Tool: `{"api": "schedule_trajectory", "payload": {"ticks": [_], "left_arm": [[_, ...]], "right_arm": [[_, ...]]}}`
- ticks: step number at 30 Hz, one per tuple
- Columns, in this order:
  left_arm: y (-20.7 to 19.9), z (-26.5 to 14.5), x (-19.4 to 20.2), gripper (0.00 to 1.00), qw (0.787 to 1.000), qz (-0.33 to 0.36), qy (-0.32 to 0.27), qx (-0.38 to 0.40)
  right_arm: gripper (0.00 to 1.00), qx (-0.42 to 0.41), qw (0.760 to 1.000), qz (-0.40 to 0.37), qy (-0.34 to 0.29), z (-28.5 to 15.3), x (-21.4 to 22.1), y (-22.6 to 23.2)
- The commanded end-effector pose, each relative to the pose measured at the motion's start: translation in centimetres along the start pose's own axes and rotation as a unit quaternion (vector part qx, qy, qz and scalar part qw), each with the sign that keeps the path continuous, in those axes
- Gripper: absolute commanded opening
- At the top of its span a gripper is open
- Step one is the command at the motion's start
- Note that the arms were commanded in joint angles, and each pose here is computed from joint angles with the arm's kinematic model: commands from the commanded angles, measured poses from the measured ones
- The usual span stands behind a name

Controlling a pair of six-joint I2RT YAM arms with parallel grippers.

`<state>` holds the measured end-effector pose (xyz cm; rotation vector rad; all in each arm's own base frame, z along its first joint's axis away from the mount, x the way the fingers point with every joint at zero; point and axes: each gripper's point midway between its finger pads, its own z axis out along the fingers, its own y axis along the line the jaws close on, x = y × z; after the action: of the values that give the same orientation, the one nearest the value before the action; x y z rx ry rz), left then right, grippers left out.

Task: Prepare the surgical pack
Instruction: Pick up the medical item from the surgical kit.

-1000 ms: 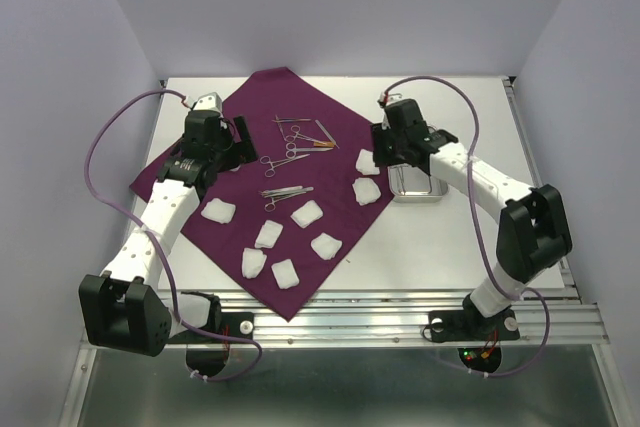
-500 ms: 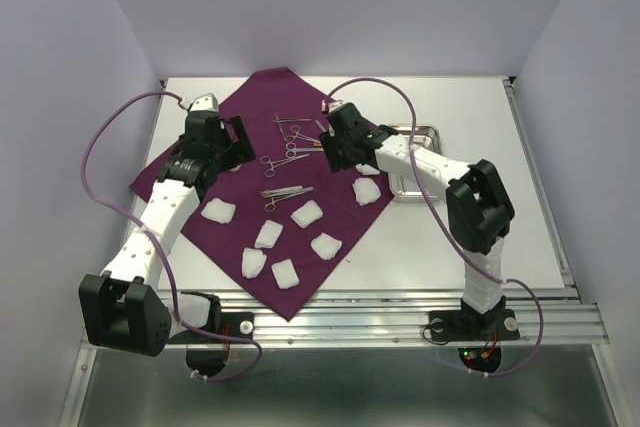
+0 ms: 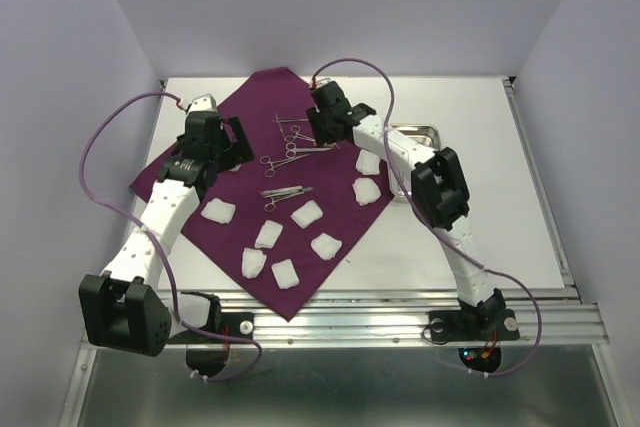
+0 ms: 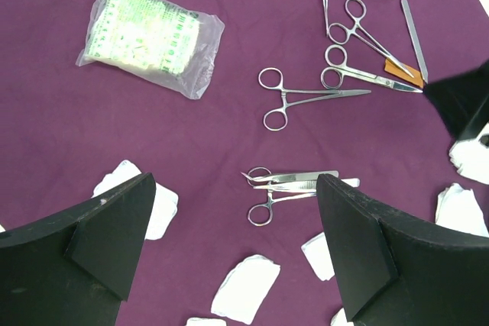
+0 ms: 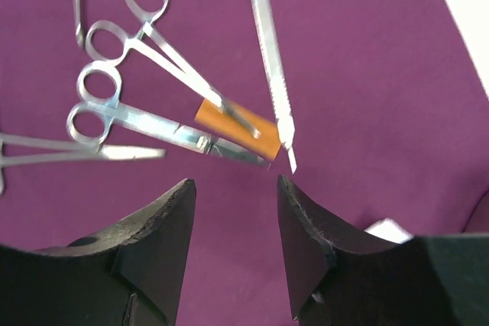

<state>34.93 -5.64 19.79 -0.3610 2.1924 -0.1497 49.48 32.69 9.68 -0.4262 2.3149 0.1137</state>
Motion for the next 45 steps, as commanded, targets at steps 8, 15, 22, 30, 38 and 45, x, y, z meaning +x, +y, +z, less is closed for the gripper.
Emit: {"api": "schedule_trajectory", "payload": {"ticks": [8,15,22,30,38,45], "left_arm": [[0.8,-0.4,-0.3,0.99,1.0,0.001,-0.011,-0.013],[0.8,-0.5,-0.6,0.99,1.0,0.002,-0.011,-0.014],[0.9,-0.4,-0.3,0.99,1.0,0.001,-0.008,-0.016],[0.9,-0.6,-0.5,0.99,1.0,-0.006,-0.015,-0.014],[1.0,-0.6,-0.3,0.99,1.0,-0.008,-0.014,-0.017],[1.0,-0.5,-0.2,0.99,1.0,-0.009,-0.013,-0.017]], "right_arm": [[0.52,-0.011,0.999,0.031,-0.035,3.4,-4.1,-1.8],[0.49,-0.016,0.998,0.061,-0.021,6.4,-2.7,-2.7],[0.44,-0.021,0.998,0.056,0.014,8.4,0.5,-2.3],[0.22,0.017,0.997,0.066,0.033,8.9,2.3,-3.5],[0.09,0.031,0.996,0.082,0.027,7.3,1.5,-4.1],[0.02,0.033,0.994,0.099,0.005,4.0,-0.6,-4.5]]}}
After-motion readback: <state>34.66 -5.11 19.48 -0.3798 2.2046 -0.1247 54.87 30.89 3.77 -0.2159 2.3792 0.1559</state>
